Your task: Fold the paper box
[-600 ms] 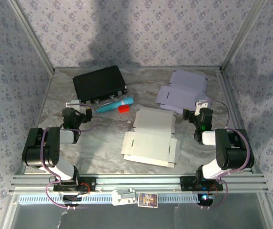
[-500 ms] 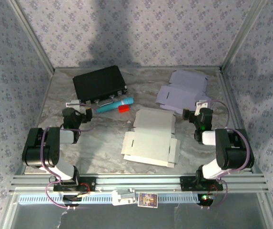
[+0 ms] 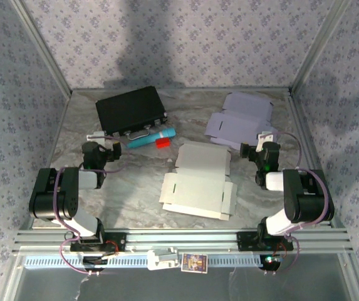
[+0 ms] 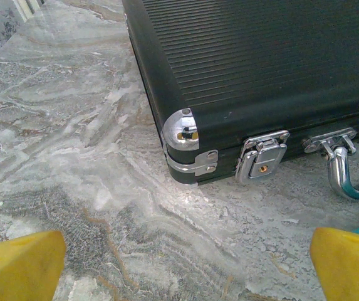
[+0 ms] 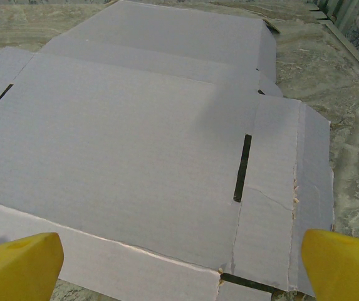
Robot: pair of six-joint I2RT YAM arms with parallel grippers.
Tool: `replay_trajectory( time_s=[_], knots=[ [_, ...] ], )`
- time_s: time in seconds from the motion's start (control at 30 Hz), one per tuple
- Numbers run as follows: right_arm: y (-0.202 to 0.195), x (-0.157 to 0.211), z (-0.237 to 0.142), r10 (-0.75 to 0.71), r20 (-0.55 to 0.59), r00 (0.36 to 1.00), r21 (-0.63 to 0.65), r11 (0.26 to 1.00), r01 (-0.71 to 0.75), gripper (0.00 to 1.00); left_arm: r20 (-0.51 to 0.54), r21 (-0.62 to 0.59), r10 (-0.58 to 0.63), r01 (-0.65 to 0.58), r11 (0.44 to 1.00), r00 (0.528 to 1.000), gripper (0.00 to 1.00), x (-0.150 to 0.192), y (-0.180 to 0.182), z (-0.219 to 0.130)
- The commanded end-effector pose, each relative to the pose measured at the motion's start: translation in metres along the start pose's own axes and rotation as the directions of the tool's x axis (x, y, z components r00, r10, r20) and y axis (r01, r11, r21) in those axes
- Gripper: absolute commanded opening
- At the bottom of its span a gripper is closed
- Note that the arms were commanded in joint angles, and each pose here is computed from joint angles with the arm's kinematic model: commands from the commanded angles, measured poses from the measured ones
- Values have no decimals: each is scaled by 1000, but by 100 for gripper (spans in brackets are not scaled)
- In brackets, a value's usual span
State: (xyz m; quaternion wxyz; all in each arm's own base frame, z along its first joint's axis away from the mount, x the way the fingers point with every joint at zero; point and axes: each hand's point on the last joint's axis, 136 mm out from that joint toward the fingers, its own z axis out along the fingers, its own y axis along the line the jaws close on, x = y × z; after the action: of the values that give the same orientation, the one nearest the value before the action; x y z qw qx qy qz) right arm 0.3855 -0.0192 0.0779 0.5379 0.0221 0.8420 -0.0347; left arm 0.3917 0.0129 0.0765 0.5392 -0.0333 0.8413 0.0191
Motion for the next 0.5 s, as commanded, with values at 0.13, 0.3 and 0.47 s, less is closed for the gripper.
replay_trajectory(
  time_s=[0.13, 0.3, 0.47],
  knots=[
    [-1, -9, 3, -12, 24, 1000, -1, 1000, 12, 99, 36, 16, 8, -8, 1000, 999, 100, -14, -2, 1],
    [1, -18, -3, -31, 30, 999, 4, 1000, 31, 99, 53, 15, 48, -49, 999, 997, 100, -25, -8, -9],
    [-11, -40, -27, -28, 86, 996, 108, 994, 19, 99, 129, -62, 108, -100, 993, 986, 100, -47, -13, -39]
  ],
)
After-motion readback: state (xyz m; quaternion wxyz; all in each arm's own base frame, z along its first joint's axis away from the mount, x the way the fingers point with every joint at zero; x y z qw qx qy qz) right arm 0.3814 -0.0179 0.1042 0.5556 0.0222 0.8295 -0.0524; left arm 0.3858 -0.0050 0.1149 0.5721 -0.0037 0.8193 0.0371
